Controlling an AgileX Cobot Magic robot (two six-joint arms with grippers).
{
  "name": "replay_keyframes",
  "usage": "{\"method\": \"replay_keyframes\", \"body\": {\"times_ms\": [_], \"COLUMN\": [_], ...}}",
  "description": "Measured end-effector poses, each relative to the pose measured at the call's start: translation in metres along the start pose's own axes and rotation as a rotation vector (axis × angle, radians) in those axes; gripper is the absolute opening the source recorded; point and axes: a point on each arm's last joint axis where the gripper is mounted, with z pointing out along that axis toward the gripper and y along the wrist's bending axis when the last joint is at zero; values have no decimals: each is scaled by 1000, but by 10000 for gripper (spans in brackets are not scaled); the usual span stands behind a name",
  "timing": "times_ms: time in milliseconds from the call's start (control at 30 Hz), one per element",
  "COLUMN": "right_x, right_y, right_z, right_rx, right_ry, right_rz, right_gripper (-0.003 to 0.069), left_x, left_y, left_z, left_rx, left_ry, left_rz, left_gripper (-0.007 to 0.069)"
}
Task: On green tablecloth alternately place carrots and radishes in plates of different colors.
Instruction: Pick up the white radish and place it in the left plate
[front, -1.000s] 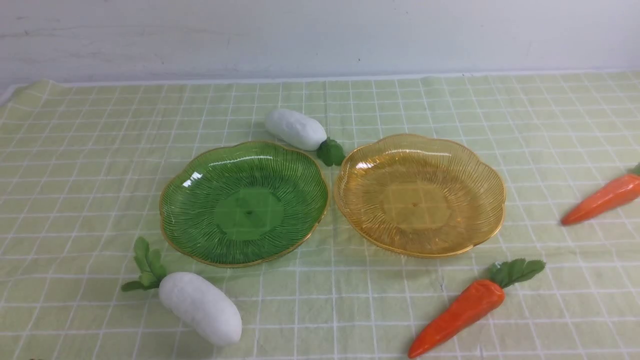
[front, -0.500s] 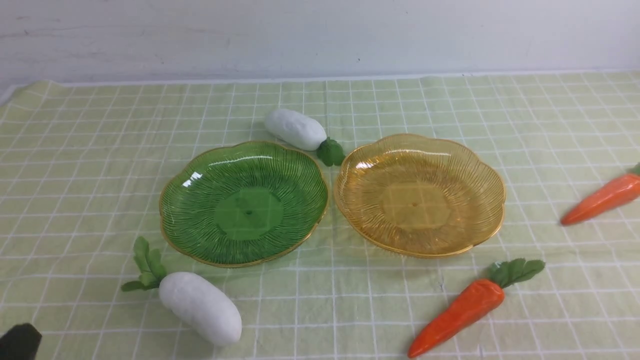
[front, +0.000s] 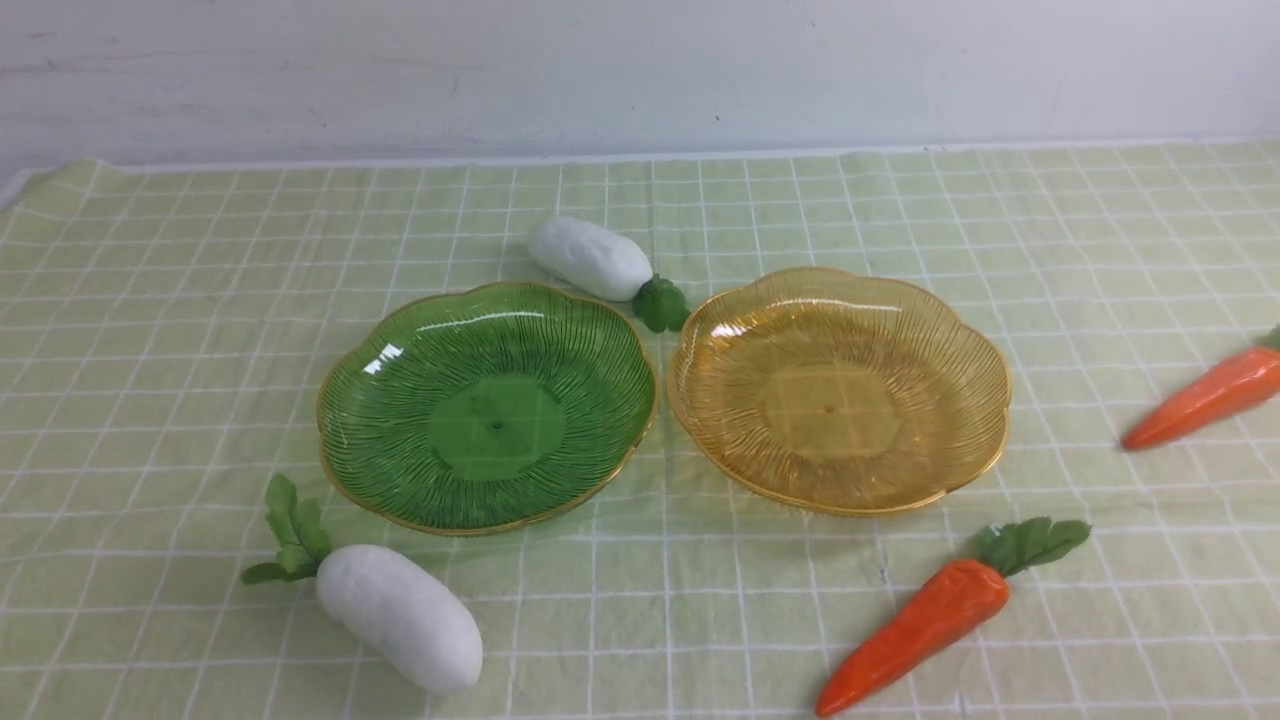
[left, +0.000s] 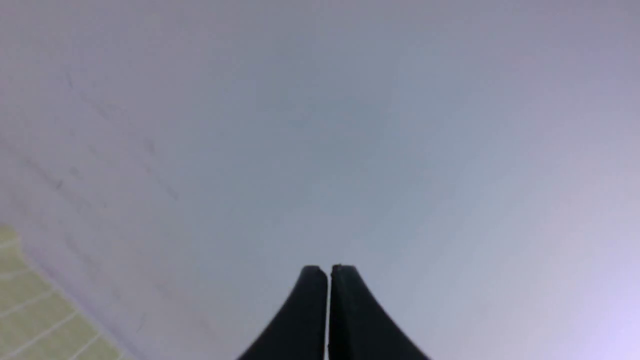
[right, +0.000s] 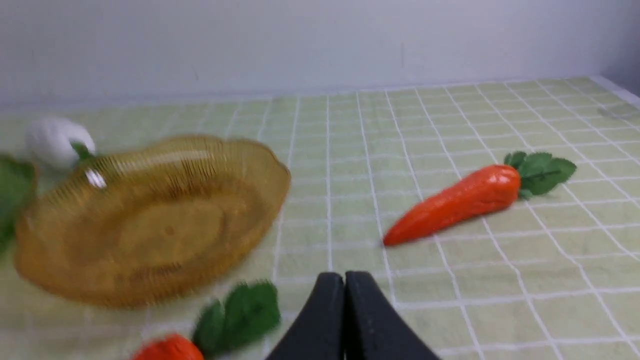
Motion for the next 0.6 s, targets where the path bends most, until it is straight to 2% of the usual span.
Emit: {"method": "replay_keyframes", "body": {"times_ms": [33, 133, 233, 333, 367, 400, 467, 500, 533, 600], "right_x": [-4, -16, -21, -21, -21, -21, -19, -19, -19, -20], "right_y": [0, -2, -6, -7, -7, -7, -6, -6, -2, 2], "right_z": [0, -2, -3, -3, -3, -3, -2, -2, -2, -3], "right_rx": [-6, -22, -22, -19, -19, -18, -23, -24, -45, -65], "right_ry": [-48, -178, -244, -252, -252, -251, -228, -222, -168, -120], "right_rz": [85, 458, 694, 774, 774, 802, 811, 810, 806, 790], "right_gripper": [-15, -15, -15, -15, -15, -15, -15, -15, -15, -15], "left_x": [-4, -19, -28, -23, -24, -19, 1, 3, 15, 24], "left_y": [-1, -16, -46, -69, -71, -79, -78, -77, -73, -69], "left_z": [0, 5, 23, 45, 45, 61, 83, 85, 95, 102], "left_rx": [10, 51, 51, -15, -13, -63, -191, -202, -273, -325], "left_ry": [-40, -84, 78, 369, 384, 547, 881, 907, 1080, 1194], "left_rz": [-30, -115, -109, 15, 25, 119, 248, 256, 294, 309], "left_gripper": [-8, -8, -8, -8, -8, -8, -8, -8, -8, -8]}}
